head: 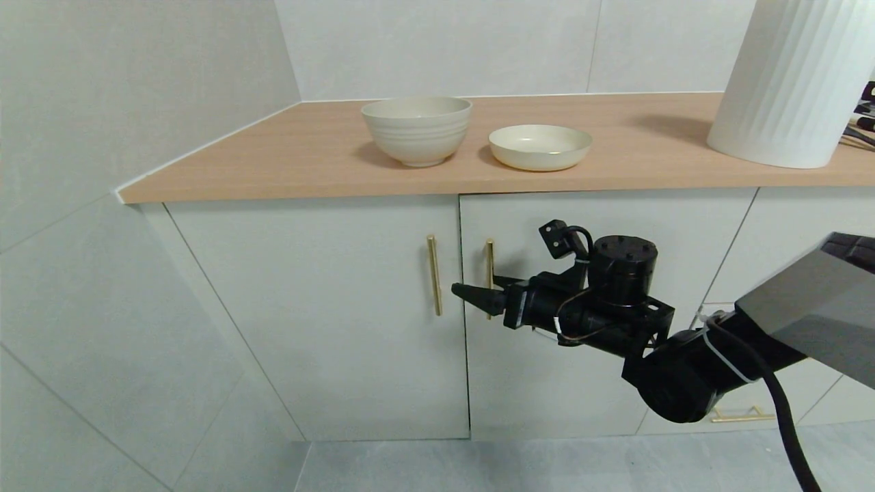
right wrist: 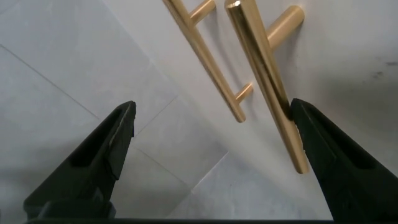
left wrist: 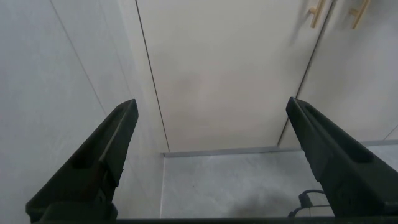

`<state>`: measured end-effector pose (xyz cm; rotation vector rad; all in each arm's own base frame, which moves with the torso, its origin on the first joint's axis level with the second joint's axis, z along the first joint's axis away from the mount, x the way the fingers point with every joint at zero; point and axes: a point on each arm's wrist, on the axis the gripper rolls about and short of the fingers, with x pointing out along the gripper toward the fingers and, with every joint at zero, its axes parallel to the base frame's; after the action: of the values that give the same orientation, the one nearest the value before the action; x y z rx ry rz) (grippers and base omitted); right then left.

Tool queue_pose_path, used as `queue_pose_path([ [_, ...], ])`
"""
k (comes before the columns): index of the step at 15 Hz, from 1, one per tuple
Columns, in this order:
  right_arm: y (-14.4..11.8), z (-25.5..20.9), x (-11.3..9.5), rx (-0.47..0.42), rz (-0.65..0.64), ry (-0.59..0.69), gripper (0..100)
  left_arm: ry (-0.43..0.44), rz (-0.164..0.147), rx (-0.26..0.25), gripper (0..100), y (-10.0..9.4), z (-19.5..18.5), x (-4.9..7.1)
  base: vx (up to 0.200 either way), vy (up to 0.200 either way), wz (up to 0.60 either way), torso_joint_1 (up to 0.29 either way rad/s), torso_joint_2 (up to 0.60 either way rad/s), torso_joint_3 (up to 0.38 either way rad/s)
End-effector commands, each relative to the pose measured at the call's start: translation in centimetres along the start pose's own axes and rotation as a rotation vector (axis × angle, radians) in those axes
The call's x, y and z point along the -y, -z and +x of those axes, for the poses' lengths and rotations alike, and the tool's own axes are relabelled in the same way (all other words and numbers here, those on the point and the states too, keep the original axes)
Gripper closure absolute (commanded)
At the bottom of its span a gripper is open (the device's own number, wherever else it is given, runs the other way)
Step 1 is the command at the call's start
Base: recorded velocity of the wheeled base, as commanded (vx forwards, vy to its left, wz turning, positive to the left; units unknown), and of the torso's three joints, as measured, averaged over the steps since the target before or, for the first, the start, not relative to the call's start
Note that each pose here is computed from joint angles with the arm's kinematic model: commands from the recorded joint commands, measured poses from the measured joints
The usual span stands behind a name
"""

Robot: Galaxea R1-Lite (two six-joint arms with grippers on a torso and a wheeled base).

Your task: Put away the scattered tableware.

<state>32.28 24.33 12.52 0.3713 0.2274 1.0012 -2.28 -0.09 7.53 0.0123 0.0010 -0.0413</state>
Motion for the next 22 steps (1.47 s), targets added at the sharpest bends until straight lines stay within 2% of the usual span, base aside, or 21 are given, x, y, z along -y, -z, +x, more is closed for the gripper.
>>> queue_pose_path([
  [1, 0.1, 0.0, -0.2, -0.01, 0.005, -0.011, 0, 0.002, 0.001, 0.0, 0, 0.0, 0.0, 0.0, 0.0, 0.0, 0.0, 0.0, 0.0, 0.0],
  [6, -0.1, -1.8, -1.1, -0.028, 0.013, -0.015, 0, 0.0, 0.001, 0.0, 0, 0.0, 0.0, 0.0, 0.0, 0.0, 0.0, 0.0, 0.0, 0.0],
  [8, 0.2, -3.6, -2.4, -0.047, 0.019, -0.028, 0, 0.0, 0.001, 0.0, 0, 0.0, 0.0, 0.0, 0.0, 0.0, 0.0, 0.0, 0.0, 0.0],
  [11, 0.2, -6.3, -5.2, -0.036, -0.007, -0.133, 0, 0.0, 0.0, 0.0, 0, 0.0, 0.0, 0.0, 0.0, 0.0, 0.0, 0.0, 0.0, 0.0],
  [13, 0.6, -8.4, -6.8, -0.068, -0.006, -0.19, 0, 0.0, 0.0, 0.0, 0, 0.0, 0.0, 0.0, 0.0, 0.0, 0.0, 0.0, 0.0, 0.0],
  [17, 0.4, -9.8, -7.5, -0.084, -0.006, -0.233, 0, 0.002, 0.0, 0.0, 0, 0.0, 0.0, 0.0, 0.0, 0.0, 0.0, 0.0, 0.0, 0.0],
  [20, 0.6, -12.5, -9.3, -0.096, 0.019, -0.266, 0, 0.0, 0.001, 0.0, 0, 0.0, 0.0, 0.0, 0.0, 0.0, 0.0, 0.0, 0.0, 0.0],
  [22, 0.4, -12.9, -9.8, -0.09, 0.024, -0.281, 0, 0.0, 0.003, 0.0, 0, 0.0, 0.0, 0.0, 0.0, 0.0, 0.0, 0.0, 0.0, 0.0],
])
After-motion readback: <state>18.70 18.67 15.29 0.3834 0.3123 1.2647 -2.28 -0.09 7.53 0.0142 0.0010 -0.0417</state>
